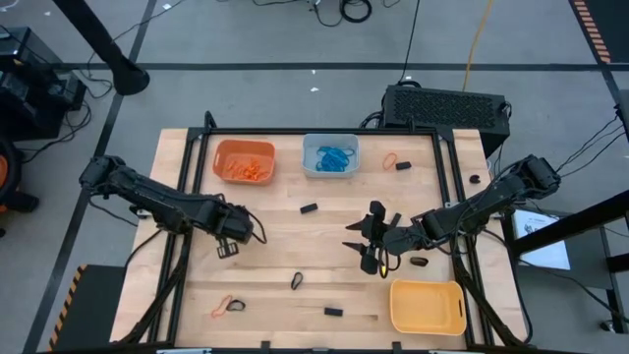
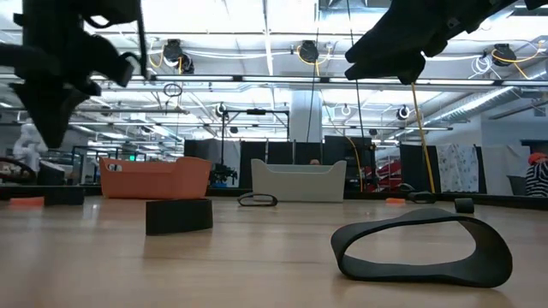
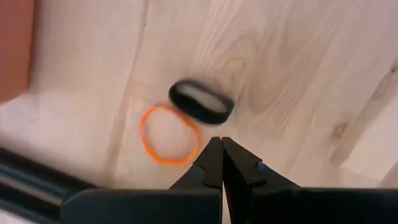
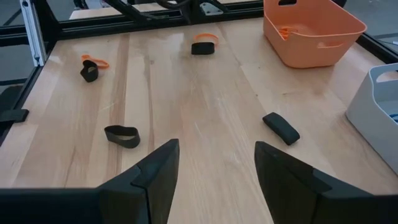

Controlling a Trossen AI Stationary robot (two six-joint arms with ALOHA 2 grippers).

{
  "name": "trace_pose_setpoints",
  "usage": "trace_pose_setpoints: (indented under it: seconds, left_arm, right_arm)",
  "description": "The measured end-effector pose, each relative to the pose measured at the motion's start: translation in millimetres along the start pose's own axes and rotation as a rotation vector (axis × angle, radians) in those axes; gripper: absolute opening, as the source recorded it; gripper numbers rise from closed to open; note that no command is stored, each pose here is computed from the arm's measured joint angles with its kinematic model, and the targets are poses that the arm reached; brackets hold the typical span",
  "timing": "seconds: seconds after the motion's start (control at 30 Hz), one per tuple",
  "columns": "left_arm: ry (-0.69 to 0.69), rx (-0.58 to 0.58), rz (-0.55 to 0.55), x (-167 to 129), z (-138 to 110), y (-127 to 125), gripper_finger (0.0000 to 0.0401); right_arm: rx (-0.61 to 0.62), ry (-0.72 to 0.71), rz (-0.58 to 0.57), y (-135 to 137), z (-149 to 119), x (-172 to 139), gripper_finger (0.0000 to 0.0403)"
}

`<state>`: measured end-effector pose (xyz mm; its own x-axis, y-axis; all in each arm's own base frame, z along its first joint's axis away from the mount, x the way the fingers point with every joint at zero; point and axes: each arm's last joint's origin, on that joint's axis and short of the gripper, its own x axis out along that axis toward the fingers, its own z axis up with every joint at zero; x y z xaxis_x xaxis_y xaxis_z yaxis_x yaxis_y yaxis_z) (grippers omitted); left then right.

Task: Sort rubber bands into baskets
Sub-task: Put the orange rubberband into the orange bin

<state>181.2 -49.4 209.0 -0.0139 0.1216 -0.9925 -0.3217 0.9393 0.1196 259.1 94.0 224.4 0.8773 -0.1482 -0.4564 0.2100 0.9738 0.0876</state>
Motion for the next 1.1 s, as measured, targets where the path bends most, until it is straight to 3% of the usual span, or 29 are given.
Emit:
trace_pose_setpoints:
  seconds: [0.13,0.33,0.53,0.7,0.97,1.1]
  left_arm:
    - [-0.009,0.025,-0.006,10,-1,0,0.0016]
    - [0.103,-0.003,0.044,35,-15,12,0.0095]
    - [0.117,-0.011,0.004,54,-17,16,0.0152]
    - [0.133,-0.055,0.017,62,-10,17,0.0159]
    - [0.234,0.0,0.041,83,2,16,0.016]
    - [0.269,0.052,-0.03,87,5,17,0.0155]
  right_arm:
    - [0.0,0.0,0.0,0,0,0,0.0201]
    - [-0.003,0.001,0.0,0,0,0,0.0201]
    - [-0.003,0.0,0.0,0,0,0,0.0201]
    - [-0.003,0.0,0.0,0,0,0,0.0201]
    - [-0.003,0.0,0.0,0,0,0,0.0201]
    - [-0.004,0.001,0.0,0,0,0,0.0201]
